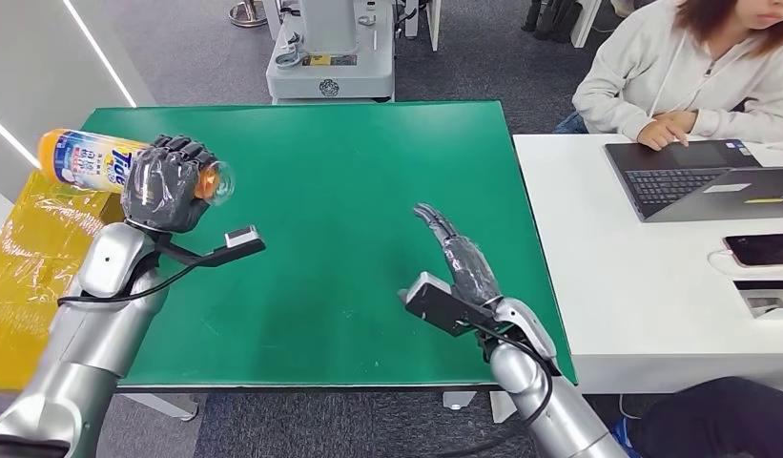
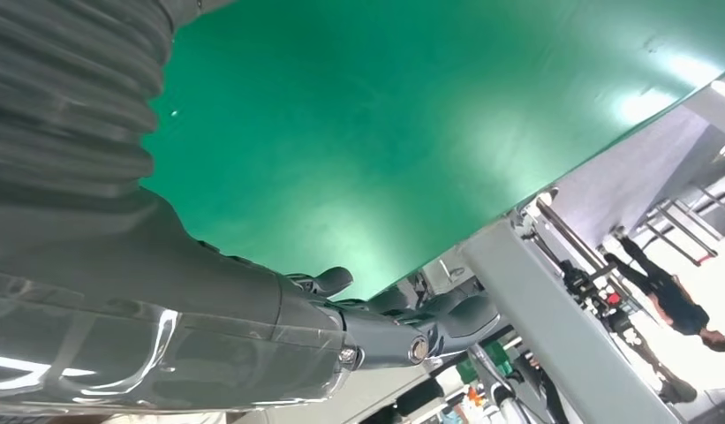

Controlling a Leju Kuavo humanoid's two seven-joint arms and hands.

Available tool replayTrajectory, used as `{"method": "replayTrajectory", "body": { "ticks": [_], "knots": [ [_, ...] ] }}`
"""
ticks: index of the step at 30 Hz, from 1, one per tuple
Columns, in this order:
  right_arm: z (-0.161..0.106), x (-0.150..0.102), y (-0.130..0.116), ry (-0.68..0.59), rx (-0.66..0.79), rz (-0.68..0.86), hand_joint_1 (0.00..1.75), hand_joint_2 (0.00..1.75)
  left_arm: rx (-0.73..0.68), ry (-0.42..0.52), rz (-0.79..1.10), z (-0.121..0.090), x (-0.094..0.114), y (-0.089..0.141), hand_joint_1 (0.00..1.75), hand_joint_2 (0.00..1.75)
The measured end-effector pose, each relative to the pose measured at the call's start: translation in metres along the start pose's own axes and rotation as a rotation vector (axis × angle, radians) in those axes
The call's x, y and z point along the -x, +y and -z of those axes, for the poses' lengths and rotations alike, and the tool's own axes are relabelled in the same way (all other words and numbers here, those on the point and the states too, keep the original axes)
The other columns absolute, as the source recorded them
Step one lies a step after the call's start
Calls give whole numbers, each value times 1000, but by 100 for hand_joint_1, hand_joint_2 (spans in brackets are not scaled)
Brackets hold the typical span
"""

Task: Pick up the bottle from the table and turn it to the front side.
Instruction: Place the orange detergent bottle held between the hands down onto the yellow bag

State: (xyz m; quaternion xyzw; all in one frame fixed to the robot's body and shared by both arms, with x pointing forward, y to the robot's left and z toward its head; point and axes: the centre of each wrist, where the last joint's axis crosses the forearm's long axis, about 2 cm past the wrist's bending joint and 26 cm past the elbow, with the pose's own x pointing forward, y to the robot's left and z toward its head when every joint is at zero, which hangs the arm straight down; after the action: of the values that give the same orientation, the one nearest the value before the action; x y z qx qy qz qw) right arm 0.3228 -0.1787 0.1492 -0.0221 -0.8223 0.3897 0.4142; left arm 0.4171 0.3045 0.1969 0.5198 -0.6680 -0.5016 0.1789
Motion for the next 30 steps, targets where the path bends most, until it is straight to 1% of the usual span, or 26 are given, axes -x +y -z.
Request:
{"method": "replayTrajectory", "body": {
  "ticks": [3,9,13,15,19,24,27,30],
  "knots": [
    [-16,0,7,13,12,1,0,175,45,-18,96,-17,7,-11,175,175],
    [-40,-1,15,19,18,30,0,175,169,-27,105,-53,13,-33,175,175],
    [-54,-9,17,-8,36,73,0,175,312,-30,140,-95,14,-54,175,175],
    [-59,-11,17,-10,39,79,0,175,390,-28,160,-114,18,-62,175,175],
    [-63,-14,18,-13,39,86,0,175,516,-18,191,-140,31,-70,175,175],
    [-65,-16,18,-15,40,87,0,175,629,10,194,-157,40,-75,175,175],
    [-65,-20,18,-18,36,83,0,175,703,27,181,-158,44,-76,175,175],
    [-66,-24,19,-21,31,82,0,175,726,33,176,-155,47,-77,175,175]
  ]
}}
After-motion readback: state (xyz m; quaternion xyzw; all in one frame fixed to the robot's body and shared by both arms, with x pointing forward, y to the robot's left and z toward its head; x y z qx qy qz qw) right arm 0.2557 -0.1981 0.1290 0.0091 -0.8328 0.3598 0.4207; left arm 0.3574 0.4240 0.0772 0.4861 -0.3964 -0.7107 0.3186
